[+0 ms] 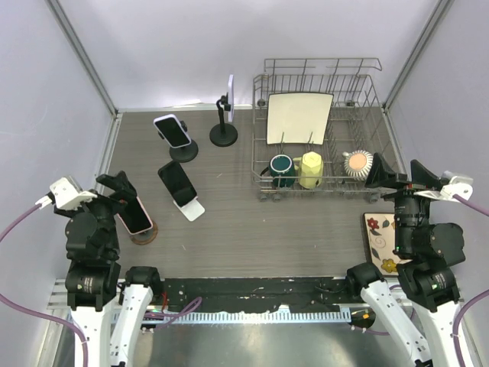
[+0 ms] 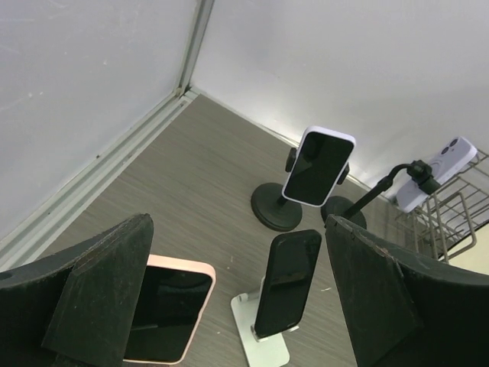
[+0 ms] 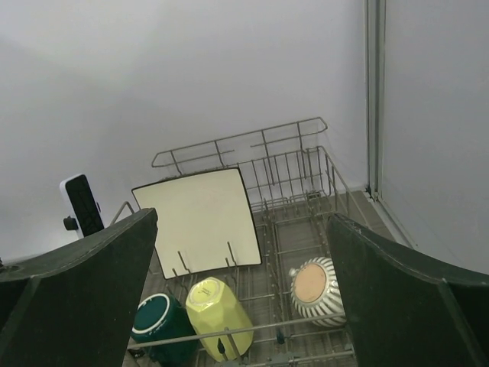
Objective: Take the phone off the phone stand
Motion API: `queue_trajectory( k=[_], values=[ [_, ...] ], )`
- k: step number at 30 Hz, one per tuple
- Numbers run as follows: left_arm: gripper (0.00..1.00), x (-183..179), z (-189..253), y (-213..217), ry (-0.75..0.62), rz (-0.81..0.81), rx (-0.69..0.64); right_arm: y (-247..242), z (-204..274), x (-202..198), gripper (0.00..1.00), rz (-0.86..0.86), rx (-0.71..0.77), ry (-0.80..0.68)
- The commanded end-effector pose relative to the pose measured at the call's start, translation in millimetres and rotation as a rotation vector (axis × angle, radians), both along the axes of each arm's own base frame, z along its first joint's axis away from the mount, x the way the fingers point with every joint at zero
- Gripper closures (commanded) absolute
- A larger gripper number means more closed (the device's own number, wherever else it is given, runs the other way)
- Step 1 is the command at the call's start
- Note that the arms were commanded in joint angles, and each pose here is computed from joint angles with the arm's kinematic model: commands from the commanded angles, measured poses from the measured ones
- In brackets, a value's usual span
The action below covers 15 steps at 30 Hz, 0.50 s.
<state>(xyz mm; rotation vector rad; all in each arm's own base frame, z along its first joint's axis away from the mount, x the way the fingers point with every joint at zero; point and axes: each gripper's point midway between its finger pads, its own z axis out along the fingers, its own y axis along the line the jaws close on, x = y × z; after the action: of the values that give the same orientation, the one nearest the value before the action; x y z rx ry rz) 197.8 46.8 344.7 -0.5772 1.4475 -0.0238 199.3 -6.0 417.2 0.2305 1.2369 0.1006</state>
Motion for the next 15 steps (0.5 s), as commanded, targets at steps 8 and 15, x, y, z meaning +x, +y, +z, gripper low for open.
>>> queue_trajectory(
  k=[8,15],
  values=[
    [0.00,-8,-28,30,0.207,0.204,-0.030,1,2,1,0.01,0.006,0.028,-0.038],
    [0.00,-19,-72,40,0.412,0.297,-0.047,18,-8,7,0.01,0.084,0.044,-0.032]
  ],
)
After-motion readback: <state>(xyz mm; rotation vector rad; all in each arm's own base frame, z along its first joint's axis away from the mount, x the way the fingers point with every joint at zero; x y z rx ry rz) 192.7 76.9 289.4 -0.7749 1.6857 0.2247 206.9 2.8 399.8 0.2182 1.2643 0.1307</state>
